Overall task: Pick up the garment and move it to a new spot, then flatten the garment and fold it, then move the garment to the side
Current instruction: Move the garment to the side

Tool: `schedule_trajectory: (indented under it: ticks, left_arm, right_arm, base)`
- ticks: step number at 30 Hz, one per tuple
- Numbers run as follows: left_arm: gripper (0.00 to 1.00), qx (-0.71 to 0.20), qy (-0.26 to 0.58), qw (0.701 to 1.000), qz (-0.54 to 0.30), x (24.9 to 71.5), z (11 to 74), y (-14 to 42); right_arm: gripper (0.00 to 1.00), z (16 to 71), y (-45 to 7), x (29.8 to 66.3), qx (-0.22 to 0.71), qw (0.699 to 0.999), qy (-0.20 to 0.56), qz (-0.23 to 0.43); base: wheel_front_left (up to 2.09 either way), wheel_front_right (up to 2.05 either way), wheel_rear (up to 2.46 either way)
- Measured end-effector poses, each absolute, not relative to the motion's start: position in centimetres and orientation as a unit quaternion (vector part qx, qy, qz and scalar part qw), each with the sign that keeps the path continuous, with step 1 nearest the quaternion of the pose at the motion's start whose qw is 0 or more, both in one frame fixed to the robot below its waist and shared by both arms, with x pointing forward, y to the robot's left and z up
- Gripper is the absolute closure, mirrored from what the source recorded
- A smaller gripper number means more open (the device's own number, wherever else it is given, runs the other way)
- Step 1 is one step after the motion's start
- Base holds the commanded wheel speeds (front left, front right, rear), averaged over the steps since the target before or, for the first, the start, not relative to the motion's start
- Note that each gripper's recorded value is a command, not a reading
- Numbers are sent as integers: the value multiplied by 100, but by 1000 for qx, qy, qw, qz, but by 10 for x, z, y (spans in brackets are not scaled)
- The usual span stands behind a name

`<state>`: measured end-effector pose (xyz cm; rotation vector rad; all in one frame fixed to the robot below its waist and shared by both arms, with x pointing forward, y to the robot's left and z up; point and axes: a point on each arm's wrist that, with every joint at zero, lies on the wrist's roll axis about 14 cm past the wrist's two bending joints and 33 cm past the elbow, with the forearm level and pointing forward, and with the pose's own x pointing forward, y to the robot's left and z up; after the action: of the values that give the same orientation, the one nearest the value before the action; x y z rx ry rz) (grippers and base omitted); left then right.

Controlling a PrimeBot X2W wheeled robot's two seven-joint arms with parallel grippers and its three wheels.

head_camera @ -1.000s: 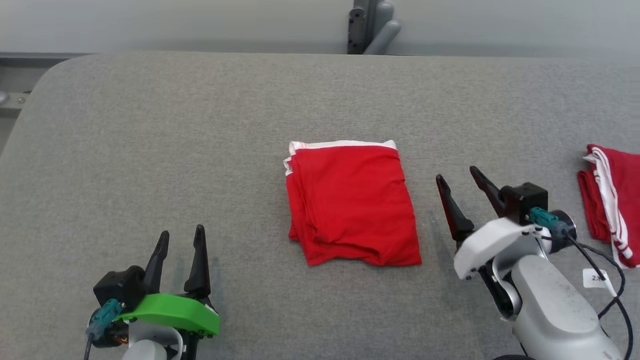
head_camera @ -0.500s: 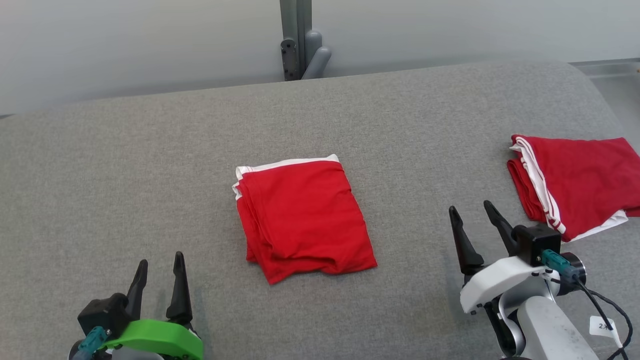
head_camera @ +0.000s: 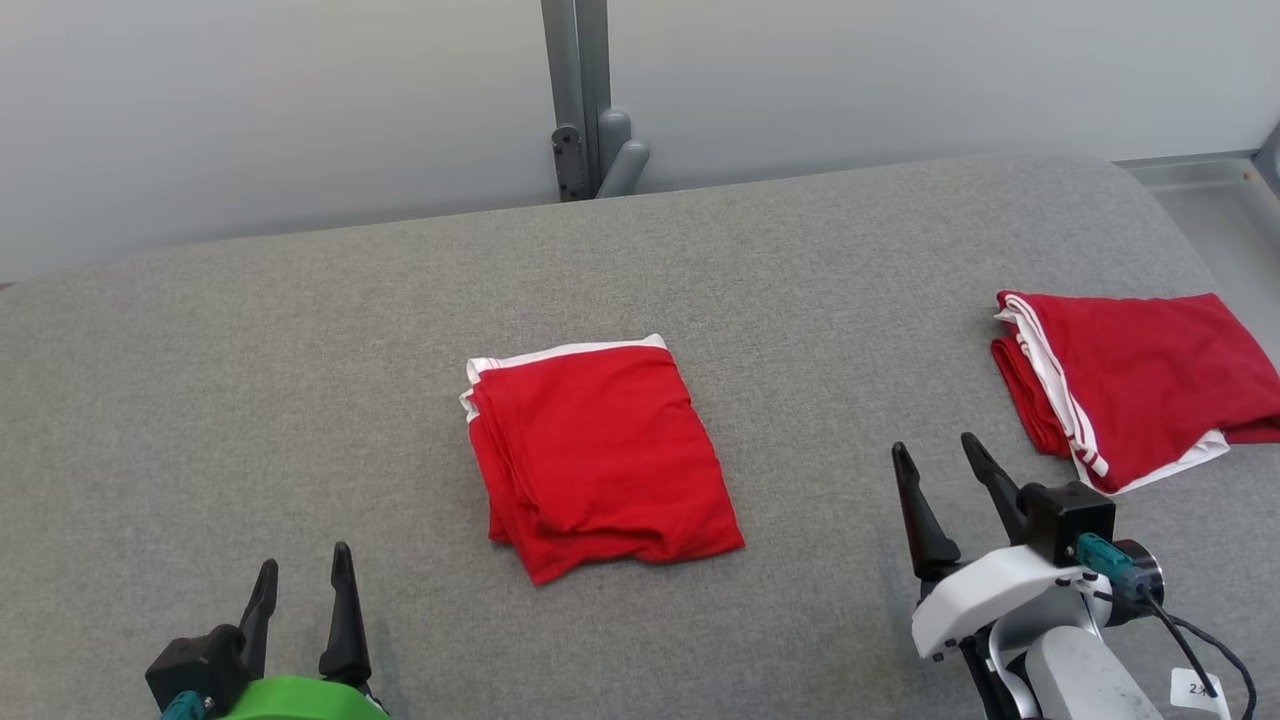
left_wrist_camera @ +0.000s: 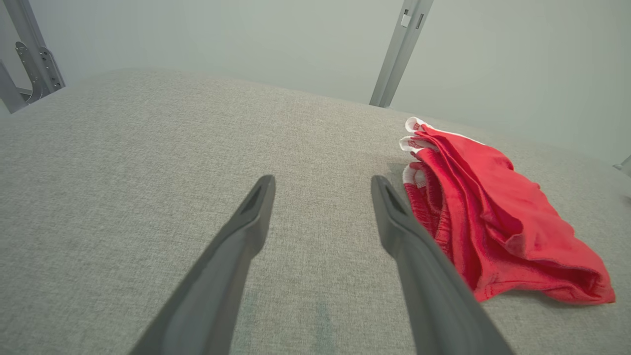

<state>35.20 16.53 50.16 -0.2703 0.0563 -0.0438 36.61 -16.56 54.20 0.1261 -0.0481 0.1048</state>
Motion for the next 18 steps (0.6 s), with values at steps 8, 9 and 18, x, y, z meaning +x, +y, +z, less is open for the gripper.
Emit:
schedule_trajectory:
  ticks: [8,9,18]
  left_arm:
    - [0,-134,34,990,-24,349,498,164]
    - [0,-134,36,990,-26,349,496,162]
    - [0,-147,47,988,-33,343,490,156]
  right_arm:
    - [0,539,-157,367,61,996,-19,64]
    - [0,538,-156,368,61,996,-19,65]
    - [0,536,-118,394,79,990,-7,116]
  base:
    - [0,0,0]
    - [0,0,0]
    - [0,0,0]
